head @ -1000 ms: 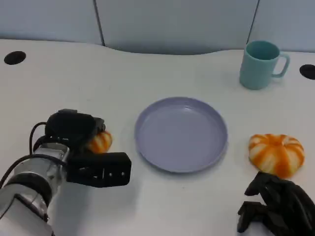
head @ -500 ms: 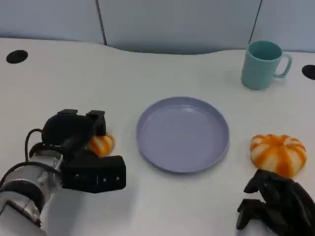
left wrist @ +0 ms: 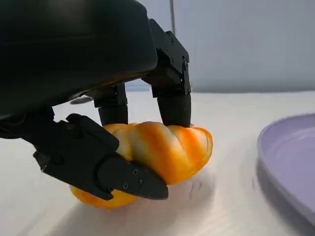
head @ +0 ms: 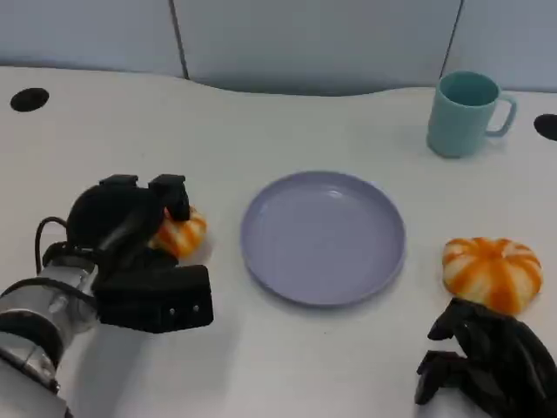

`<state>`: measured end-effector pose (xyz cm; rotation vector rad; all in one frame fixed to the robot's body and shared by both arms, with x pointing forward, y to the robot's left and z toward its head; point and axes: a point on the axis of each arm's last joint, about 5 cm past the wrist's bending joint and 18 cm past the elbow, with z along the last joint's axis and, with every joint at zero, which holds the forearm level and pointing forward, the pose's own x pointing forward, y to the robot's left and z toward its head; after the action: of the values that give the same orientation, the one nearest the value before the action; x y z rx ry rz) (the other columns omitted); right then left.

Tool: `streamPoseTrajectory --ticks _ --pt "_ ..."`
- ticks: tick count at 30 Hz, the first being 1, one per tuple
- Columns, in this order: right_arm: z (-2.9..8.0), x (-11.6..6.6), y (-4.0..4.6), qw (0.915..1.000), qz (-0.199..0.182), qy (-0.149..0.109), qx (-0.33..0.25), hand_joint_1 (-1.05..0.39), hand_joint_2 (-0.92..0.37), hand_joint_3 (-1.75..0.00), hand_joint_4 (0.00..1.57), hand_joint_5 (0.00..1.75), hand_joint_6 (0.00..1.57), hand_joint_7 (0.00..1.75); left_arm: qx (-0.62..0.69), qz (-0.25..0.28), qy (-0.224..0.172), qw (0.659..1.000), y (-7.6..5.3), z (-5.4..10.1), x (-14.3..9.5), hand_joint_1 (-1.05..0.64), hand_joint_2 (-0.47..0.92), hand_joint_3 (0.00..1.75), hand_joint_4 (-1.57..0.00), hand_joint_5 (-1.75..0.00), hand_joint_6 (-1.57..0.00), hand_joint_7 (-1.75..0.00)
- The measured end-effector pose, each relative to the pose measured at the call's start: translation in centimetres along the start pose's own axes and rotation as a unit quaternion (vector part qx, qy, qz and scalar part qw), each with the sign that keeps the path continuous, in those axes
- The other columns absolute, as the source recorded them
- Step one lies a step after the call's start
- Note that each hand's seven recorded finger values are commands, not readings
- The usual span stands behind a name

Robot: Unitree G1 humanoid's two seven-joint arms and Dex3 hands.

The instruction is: Grasp the bread from the table and place it into the plate.

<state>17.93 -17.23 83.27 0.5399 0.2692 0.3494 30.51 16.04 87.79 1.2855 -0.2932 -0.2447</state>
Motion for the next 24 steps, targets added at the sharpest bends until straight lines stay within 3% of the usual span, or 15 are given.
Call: streamPoseTrajectory --ticks 5,8,12,16,24 --pt "0.1 0.3 0.05 1.0000 0.003 -0.001 0.000 -0.86 -0.78 0.00 1.40 0.84 1.22 0.87 0.003 0.038 -0.023 0.999 1.8 0.3 1.4 -0.12 0.82 0.55 -0.88 -1.75 -0.68 -1.75" --pt "0.0 0.4 -0.04 1.0000 0.002 0.002 0.003 -0.86 -0.78 0.00 1.41 0.84 1.23 0.87 -0.002 0.045 -0.036 0.998 2.2 0.7 1.8 -0.15 0.81 0.55 -0.85 -1.75 -0.66 -1.66" --pt "-0.1 0.4 -0.11 1.0000 0.000 0.004 0.005 -0.86 -0.78 0.00 1.41 0.85 1.23 0.86 0.001 0.048 -0.052 0.998 2.6 1.5 2.6 -0.15 0.76 0.50 -0.85 -1.75 -0.65 -1.73" --pt "-0.1 0.5 -0.09 1.0000 0.001 0.006 0.005 -0.86 -0.77 0.00 1.41 0.84 1.25 0.84 0.006 0.053 -0.075 0.996 2.9 2.5 3.3 -0.14 0.64 0.84 -0.87 -1.75 -0.69 -1.75" --pt "-0.3 0.6 0.00 0.9999 0.007 0.008 0.009 -0.86 -0.77 0.00 1.44 0.81 1.28 0.77 0.012 0.060 -0.124 0.990 2.8 4.3 4.0 -0.18 0.61 0.88 -0.88 -1.75 -0.69 -1.75"
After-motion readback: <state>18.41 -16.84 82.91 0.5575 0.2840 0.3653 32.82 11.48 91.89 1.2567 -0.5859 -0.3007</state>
